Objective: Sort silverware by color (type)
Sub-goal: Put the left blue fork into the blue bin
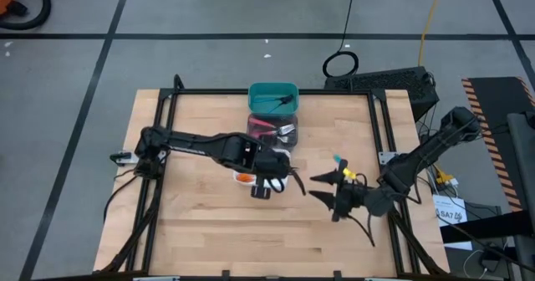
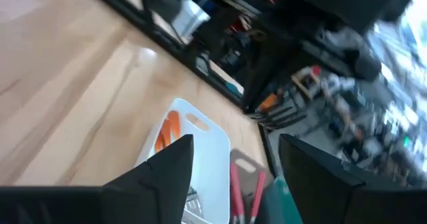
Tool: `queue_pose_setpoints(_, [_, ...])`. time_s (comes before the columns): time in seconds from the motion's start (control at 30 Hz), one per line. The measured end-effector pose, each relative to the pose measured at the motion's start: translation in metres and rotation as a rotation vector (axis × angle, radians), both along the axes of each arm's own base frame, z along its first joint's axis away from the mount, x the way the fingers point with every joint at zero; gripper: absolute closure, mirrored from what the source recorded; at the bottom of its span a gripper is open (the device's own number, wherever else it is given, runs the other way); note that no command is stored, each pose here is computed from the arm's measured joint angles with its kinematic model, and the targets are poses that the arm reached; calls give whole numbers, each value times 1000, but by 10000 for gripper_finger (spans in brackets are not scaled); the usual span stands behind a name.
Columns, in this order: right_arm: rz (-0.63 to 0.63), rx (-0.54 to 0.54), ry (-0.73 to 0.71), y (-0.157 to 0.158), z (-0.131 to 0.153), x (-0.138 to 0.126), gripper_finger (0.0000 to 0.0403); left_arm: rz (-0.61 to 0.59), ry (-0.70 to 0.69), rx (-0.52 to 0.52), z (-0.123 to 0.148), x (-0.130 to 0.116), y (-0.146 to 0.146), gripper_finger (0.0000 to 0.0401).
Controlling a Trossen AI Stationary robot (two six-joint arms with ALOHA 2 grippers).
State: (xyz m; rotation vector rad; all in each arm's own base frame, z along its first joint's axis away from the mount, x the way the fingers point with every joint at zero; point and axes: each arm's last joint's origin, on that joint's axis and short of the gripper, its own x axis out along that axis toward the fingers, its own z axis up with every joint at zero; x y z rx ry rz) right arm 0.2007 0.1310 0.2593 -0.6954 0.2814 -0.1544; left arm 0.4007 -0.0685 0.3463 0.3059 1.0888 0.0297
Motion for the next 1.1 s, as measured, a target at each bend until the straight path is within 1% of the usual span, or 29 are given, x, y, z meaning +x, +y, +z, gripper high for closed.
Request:
queue_pose_setpoints(0.1, [48, -94, 22, 5, 0, -4, 192, -11, 2, -44, 0, -1, -9, 398])
queue_pose_setpoints(0.17, [69, -138, 51, 8, -3, -7, 192, -18, 5, -77, 0, -2, -12, 398])
queue_pose_setpoints(0.23, [85, -169, 100, 10, -8, -11, 192, -20, 8, -102, 0, -2, -14, 398])
queue_pose_setpoints(0.3, [94, -174, 147, 11, -14, -15, 192, -3, 9, -132, 0, -2, -13, 398])
queue_pose_setpoints(0.37, [106, -216, 183, 11, -17, -18, 192, 11, 13, -148, -2, -1, -13, 398])
queue_pose_setpoints(0.5, [134, -298, 177, 13, -15, -17, 192, 26, 60, -172, -12, 2, -14, 398])
queue_pose_setpoints(0.63, [155, -342, 125, 15, -7, -14, 192, 26, 118, -191, -25, 8, -13, 398])
queue_pose_setpoints(0.73, [197, -363, 127, 13, -6, -11, 192, 2, 144, -204, -33, 12, -14, 398])
queue_pose_setpoints(0.83, [257, -356, 138, 11, -7, -7, 193, -37, 148, -222, -35, 14, -16, 398])
queue_pose_setpoints(0.9, [281, -349, 149, 9, -9, -2, 193, -40, 150, -225, -36, 14, -16, 398])
queue_pose_setpoints(0.97, [291, -360, 165, 7, -12, 2, 193, -45, 145, -225, -36, 15, -16, 398])
queue_pose_setpoints(1.1, [255, -379, 148, 1, -13, 13, 193, -62, 147, -218, -36, 15, -16, 398])
